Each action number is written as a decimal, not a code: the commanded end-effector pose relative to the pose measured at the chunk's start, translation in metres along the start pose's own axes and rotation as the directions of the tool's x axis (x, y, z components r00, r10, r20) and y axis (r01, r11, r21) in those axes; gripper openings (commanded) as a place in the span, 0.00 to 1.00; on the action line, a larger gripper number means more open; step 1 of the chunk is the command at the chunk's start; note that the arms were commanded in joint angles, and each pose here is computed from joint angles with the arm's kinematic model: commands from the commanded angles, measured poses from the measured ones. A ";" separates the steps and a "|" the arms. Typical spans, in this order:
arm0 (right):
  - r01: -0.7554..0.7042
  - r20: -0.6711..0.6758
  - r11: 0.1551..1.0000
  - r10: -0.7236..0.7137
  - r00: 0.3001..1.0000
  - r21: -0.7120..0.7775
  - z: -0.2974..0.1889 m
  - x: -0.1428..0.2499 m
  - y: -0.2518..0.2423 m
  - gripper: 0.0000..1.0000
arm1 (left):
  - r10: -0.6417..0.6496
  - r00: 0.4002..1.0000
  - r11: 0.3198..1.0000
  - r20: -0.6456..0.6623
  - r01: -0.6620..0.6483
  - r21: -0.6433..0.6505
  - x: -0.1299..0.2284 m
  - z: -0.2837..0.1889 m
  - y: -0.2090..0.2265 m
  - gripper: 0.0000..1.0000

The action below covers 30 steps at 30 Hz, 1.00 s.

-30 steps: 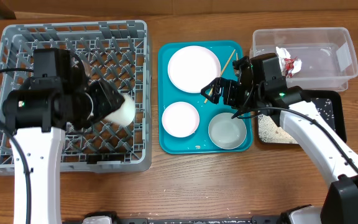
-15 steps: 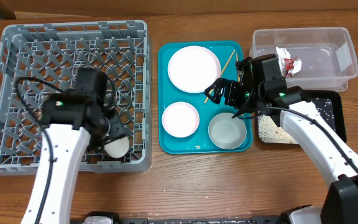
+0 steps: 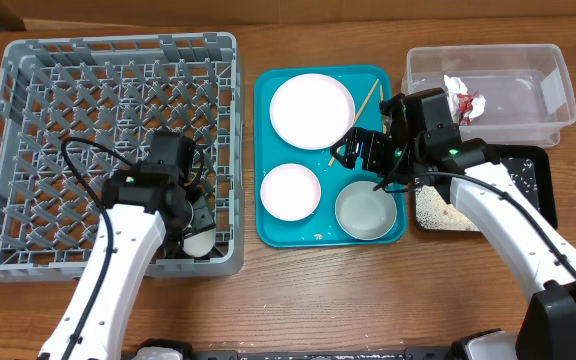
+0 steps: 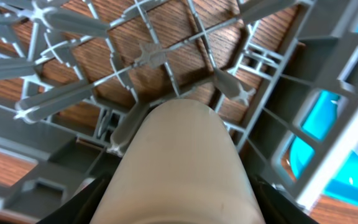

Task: Sort waste into correct bins and load items into the dishwasher
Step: 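Carry the cup with the left gripper and place it in the rack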

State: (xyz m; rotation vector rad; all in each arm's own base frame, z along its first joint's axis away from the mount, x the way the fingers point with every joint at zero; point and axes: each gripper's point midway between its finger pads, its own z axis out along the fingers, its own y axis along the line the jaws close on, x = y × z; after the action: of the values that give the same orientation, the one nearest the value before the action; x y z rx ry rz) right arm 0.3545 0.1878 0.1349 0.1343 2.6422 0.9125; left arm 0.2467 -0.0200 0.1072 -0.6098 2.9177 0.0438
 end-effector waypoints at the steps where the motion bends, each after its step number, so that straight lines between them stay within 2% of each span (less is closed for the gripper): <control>1: 0.011 0.007 1.000 -0.011 1.000 0.006 0.000 -0.001 0.000 1.00 | -0.025 1.000 0.999 0.006 0.025 -0.021 0.003 0.011 0.003 0.29; 3: 0.010 0.005 1.000 -0.010 1.000 0.007 0.000 0.000 0.000 1.00 | -0.027 1.000 0.999 0.005 0.027 -0.022 0.004 0.015 0.003 0.34; 5: 0.009 0.003 1.000 -0.009 1.000 0.009 0.000 0.000 -0.001 1.00 | -0.026 1.000 0.999 -0.002 0.026 -0.026 0.006 0.016 0.004 0.52; 6: 0.009 0.003 1.000 -0.009 1.000 0.009 0.000 0.000 -0.001 1.00 | -0.026 1.000 0.999 -0.002 0.026 -0.026 0.007 0.016 0.004 0.56; 13: 0.009 0.002 1.000 -0.009 1.000 0.009 0.000 0.000 -0.001 1.00 | -0.028 0.999 1.000 0.017 0.028 -0.014 -0.001 0.008 0.001 0.71; 20: 0.010 0.005 1.000 -0.010 1.000 0.008 0.000 -0.001 0.000 1.00 | -0.004 0.998 1.000 0.061 0.003 0.013 -0.017 -0.020 -0.007 0.83; 22: 0.010 0.005 1.000 -0.010 1.000 0.007 0.000 0.000 0.000 1.00 | 0.003 0.997 1.000 0.071 -0.004 0.019 -0.021 -0.028 -0.009 0.91; 30: 0.019 0.010 1.000 -0.019 1.000 -0.001 -0.003 -0.002 0.003 1.00 | 0.025 0.997 0.997 0.076 -0.030 0.073 -0.026 -0.050 -0.019 0.89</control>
State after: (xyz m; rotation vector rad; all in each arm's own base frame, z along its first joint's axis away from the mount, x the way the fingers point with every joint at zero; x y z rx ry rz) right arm 0.3533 0.1870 0.1335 0.1385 2.6504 0.9065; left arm 0.2620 -0.0220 0.1453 -0.6001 2.8609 0.0146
